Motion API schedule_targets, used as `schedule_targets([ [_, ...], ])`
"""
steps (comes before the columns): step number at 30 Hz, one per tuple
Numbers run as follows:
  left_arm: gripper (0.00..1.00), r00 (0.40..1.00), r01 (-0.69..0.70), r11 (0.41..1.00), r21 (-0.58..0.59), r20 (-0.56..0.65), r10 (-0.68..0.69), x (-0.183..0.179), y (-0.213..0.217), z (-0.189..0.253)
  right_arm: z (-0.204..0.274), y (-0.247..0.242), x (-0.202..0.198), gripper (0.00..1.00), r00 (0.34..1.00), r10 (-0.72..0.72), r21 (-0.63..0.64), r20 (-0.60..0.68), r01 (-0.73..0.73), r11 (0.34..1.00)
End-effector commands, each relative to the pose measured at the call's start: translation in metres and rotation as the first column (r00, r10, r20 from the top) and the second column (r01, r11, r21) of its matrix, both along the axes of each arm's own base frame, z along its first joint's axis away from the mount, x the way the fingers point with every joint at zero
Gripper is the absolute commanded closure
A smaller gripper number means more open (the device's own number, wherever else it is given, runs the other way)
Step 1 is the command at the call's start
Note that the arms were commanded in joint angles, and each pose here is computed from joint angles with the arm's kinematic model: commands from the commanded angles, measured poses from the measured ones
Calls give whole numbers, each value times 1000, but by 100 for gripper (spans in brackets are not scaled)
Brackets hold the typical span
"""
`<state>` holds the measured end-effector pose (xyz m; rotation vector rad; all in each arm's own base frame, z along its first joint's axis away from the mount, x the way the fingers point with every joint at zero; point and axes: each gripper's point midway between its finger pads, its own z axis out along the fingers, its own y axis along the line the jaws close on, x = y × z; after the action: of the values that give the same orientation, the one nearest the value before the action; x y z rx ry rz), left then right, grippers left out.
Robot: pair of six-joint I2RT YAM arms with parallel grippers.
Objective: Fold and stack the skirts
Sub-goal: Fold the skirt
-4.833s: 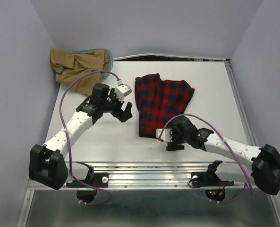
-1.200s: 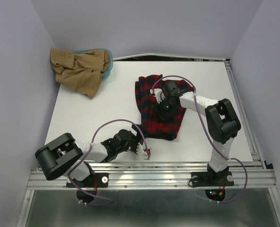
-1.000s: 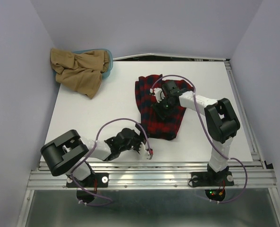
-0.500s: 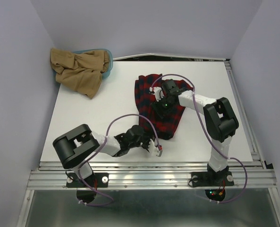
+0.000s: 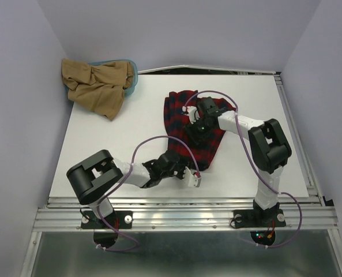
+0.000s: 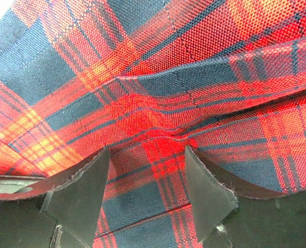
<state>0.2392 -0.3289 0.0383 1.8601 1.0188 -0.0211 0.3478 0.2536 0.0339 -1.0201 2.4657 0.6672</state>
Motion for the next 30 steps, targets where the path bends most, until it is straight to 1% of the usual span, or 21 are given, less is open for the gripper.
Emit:
schedule_targets([
  [1,61,997,6,997,-76,-74,-12,-2,-18,38,-32,-9,-34,35,989,12,-41,-149,-18,999],
  [2,65,995,4,998,-69,-96,-10,-4,-18,39,-31,-8,-33,34,989,14,-37,-145,-19,999],
  [3,73,992,-5,998,-66,-128,-3,-5,-19,40,-30,-8,-34,34,989,13,-37,-147,-19,999],
  [4,78,989,4,997,-77,-145,-16,-5,-26,50,-29,-7,-33,34,989,15,-33,-146,-20,999],
  [5,80,980,-1,1000,-29,-197,-5,-10,-19,41,-28,-7,-32,34,990,16,-29,-141,-20,999],
  [6,76,972,-13,999,-29,-233,6,-11,-20,41,-27,-6,-31,34,990,17,-28,-139,-21,999],
  [8,60,960,-25,1000,-4,-277,23,-14,-19,40,-27,-6,-30,35,991,15,-29,-136,-19,999],
  [9,48,958,-34,999,-6,-286,31,-14,-16,41,-28,-7,-31,34,990,15,-33,-138,-20,999],
  [12,34,962,-39,999,23,-271,43,-15,-6,37,-31,-8,-32,34,990,18,-39,-141,-24,999],
  [13,29,966,-57,998,35,-249,64,-12,-1,38,-32,-9,-33,34,990,19,-42,-143,-25,999],
  [14,28,969,-54,996,69,-236,69,-13,6,32,-32,-9,-33,35,989,21,-43,-143,-28,999],
  [15,8,972,-63,994,94,-221,82,-11,12,29,-34,-10,-34,35,989,21,-49,-146,-28,998],
  [18,5,978,-19,984,176,-203,56,-19,30,20,-39,-12,-36,35,987,27,-58,-159,-37,998],
  [21,4,984,17,975,220,-176,22,-22,40,16,-42,-13,-37,35,986,29,-64,-164,-40,997],
  [24,3,991,6,965,261,-134,30,-19,52,13,-45,-15,-37,35,985,27,-77,-168,-40,996],
  [28,3,996,13,947,320,-87,16,-19,68,-5,-46,-14,-37,35,983,26,-80,-182,-41,996],
  [30,3,997,8,945,327,-79,19,-18,68,-10,-47,-13,-37,36,981,24,-77,-191,-39,996],
])
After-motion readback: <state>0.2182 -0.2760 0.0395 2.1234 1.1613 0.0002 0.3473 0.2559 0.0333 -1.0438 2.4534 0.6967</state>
